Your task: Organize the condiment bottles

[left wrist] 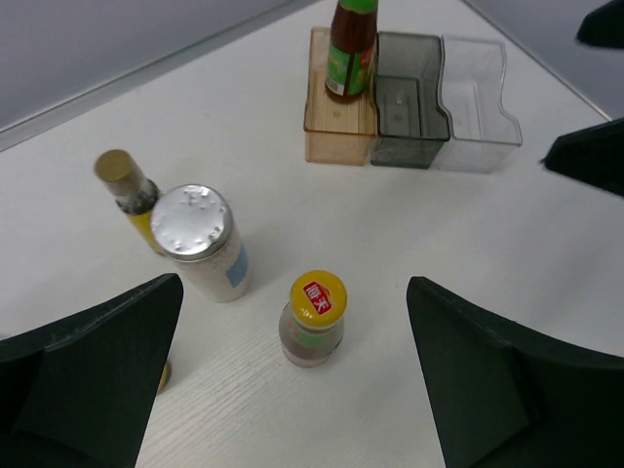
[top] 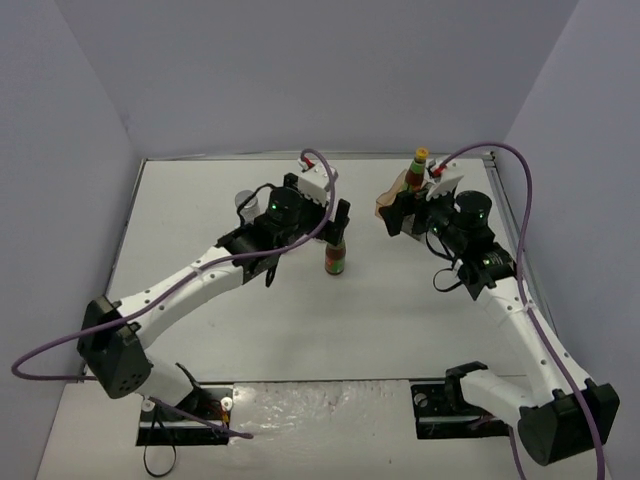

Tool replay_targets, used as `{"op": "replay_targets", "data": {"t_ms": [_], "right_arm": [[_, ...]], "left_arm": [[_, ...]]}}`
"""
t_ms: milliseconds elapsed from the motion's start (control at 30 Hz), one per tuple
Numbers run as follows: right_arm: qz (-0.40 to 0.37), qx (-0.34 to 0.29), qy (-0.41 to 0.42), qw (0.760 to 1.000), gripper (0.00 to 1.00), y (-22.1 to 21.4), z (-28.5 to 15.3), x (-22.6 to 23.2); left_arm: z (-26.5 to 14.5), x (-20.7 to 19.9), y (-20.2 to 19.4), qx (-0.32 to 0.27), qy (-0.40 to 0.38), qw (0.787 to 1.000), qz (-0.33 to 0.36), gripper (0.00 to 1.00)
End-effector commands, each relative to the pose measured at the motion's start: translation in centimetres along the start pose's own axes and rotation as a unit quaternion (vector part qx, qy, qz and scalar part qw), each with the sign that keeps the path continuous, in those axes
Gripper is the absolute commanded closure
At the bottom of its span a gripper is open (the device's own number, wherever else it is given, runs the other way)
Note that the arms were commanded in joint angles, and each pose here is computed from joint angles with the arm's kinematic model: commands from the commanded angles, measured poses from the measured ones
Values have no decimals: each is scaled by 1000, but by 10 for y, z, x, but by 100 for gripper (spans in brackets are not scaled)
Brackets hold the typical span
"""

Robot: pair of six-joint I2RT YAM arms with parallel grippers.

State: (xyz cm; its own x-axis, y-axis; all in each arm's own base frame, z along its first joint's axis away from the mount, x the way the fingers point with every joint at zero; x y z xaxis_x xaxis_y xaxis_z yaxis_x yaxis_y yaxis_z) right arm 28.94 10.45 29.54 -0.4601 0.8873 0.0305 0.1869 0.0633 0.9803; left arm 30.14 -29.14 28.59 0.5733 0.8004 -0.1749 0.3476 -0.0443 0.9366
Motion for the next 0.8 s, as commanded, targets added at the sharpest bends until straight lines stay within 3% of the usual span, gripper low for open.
{"op": "replay_targets", "data": {"t_ms": [0,367,533,767], "right_arm": [[-32,-39,25,998,0,25,12,15],[-55,-16,76,995,0,-18,56,80],[-59,-3,76,995,0,-44,77,95],[-68,20,84,994,5,-70,102,108]], "left_arm": [[-56,21,39,-70,52,995,-42,3],[-167,144,-32,-51,278,950,-132,3],[-212,169,-63,-48,354,923,-145,3],[-219,176,-85,-41,388,910,-139,3]]}}
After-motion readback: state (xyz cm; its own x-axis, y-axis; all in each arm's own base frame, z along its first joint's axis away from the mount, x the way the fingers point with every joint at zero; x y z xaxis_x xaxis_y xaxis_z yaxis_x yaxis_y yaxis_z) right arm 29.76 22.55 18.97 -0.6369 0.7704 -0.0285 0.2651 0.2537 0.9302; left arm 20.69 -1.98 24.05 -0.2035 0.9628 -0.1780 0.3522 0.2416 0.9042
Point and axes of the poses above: each gripper's point midway between its finger pads, its own z axis out along the fingers, its own x axis along the line the jaws close on, y = z × x, the point moved 6 cm from there along -z, back along the fingers, and after that the axes turned 7 degrees about -z, right-handed, at the moved point
